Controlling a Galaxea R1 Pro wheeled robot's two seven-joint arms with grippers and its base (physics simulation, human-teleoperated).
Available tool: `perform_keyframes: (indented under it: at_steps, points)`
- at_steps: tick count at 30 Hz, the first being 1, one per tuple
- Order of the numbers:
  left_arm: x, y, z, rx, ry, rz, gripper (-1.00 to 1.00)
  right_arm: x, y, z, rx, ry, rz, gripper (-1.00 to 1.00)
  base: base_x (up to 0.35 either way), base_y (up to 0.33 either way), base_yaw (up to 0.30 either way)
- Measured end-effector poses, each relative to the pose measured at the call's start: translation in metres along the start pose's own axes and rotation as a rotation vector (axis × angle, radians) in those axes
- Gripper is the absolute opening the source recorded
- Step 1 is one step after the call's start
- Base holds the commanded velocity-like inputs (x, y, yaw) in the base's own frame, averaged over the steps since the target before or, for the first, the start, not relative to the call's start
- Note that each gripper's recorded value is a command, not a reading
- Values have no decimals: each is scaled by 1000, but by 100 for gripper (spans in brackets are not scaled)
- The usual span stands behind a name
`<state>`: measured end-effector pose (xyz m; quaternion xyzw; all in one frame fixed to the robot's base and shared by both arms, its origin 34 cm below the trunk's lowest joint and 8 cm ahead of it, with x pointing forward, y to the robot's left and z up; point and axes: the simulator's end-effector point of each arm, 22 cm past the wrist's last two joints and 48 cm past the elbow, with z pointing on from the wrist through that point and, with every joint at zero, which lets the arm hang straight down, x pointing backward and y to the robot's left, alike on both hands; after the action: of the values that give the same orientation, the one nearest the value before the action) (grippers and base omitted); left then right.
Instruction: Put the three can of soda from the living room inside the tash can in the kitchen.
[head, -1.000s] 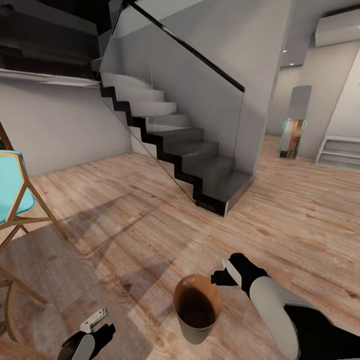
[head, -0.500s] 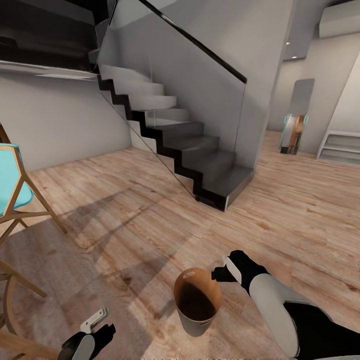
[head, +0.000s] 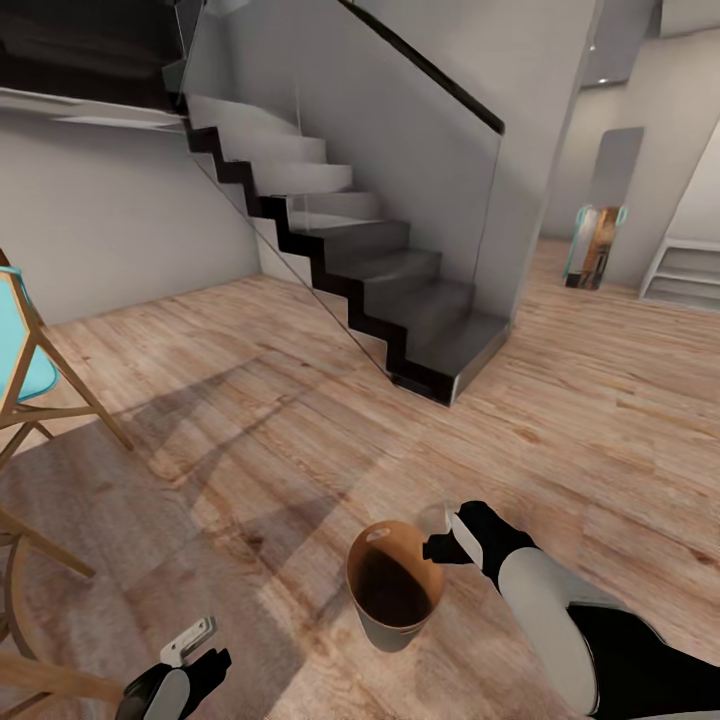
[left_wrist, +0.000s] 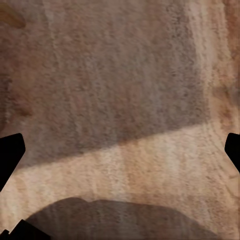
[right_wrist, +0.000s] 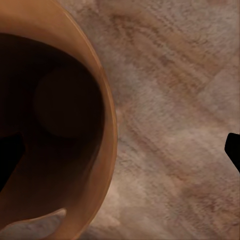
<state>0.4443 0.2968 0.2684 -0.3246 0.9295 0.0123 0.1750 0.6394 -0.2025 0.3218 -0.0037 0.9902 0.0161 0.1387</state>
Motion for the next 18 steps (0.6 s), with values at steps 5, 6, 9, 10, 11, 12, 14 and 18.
perform_keyframes:
  at_steps: [5, 6, 9, 10, 11, 12, 14, 18]
  points:
    - [6, 4, 6, -12, 16, 3, 100, 7, 0, 10, 0, 20, 1, 100, 0, 0, 0]
    - [7, 4, 7, -15, 19, 4, 100, 8, 0, 12, 0, 24, 1, 100, 0, 0, 0]
    - [11, 7, 10, -22, 29, 5, 100, 13, 0, 19, 0, 37, 1, 100, 0, 0, 0]
    - [12, 7, 12, -25, 32, 6, 100, 14, 0, 21, 0, 41, 1, 100, 0, 0, 0]
    - [14, 8, 13, -27, 36, 7, 100, 16, -1, 23, 0, 45, 1, 100, 0, 0, 0]
    - [15, 9, 14, -29, 39, 7, 100, 17, -1, 25, 0, 49, 1, 100, 0, 0, 0]
    - [18, 11, 16, -34, 45, 8, 100, 20, -1, 29, 0, 57, 2, 100, 0, 0, 0]
    - [23, 13, 20, -44, 58, 11, 100, 26, -1, 37, 0, 73, 2, 100, 0, 0, 0]
